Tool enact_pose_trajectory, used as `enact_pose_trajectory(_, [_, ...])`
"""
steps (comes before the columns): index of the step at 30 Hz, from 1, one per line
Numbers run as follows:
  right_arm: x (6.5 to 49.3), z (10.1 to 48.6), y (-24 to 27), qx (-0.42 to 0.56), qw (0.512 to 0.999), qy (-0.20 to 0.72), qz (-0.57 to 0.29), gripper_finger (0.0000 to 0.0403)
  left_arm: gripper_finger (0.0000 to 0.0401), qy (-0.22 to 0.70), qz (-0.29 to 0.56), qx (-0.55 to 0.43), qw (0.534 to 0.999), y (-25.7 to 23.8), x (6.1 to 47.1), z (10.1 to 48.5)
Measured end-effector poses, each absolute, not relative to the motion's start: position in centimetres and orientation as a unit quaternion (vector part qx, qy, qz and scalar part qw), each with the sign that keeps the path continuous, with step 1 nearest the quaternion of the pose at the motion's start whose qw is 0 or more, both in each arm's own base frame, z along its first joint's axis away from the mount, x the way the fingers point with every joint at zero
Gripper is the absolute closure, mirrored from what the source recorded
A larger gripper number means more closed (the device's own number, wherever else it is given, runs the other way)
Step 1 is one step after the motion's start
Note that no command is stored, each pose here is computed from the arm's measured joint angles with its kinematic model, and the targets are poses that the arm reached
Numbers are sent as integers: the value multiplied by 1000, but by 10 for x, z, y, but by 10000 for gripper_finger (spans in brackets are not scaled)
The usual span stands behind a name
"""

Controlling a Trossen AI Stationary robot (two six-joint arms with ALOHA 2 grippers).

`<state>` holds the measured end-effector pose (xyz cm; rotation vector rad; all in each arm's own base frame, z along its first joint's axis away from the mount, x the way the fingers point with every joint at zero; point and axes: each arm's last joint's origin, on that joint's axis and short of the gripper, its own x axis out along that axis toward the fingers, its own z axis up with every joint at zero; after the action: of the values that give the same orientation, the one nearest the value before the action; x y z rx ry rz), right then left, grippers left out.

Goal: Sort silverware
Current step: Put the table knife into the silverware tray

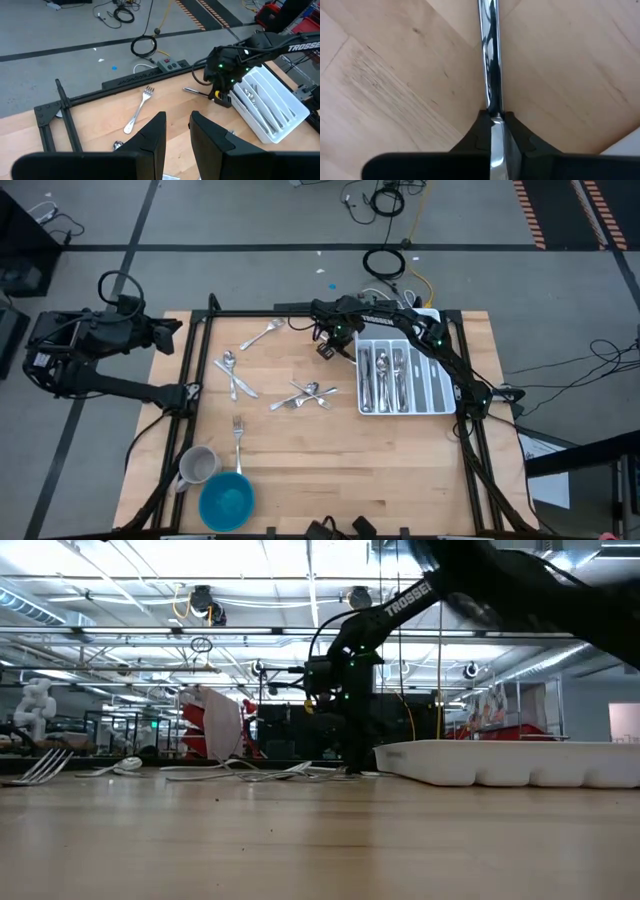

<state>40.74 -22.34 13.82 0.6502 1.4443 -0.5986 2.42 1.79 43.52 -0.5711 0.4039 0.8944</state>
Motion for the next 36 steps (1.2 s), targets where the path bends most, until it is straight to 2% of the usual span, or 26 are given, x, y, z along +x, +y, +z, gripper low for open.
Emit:
enact_pose_trajectory(5, [416,163,-226,279,676,632,-258,402,311,195,422,-263,846,18,24,435])
enact_pose_trajectory(10, [425,200,-231,272,714,591,-258,400,311,196,422,-261,846,18,24,435])
enact_pose_trajectory(21, [433,231,-228,249,751,559,-248,401,311,197,422,-260,846,18,24,435])
enact_pose_trajectory(27, [435,231,-221,139,775,594,-165,397,311,208,425,-256,843,18,22,433])
enact_pose_trajectory(31, [439,224,-211,66,773,624,-97,341,311,208,425,-256,843,18,23,433])
enact_pose_trajectory(36, [446,211,-207,23,770,634,-64,221,311,206,425,-258,842,18,23,434])
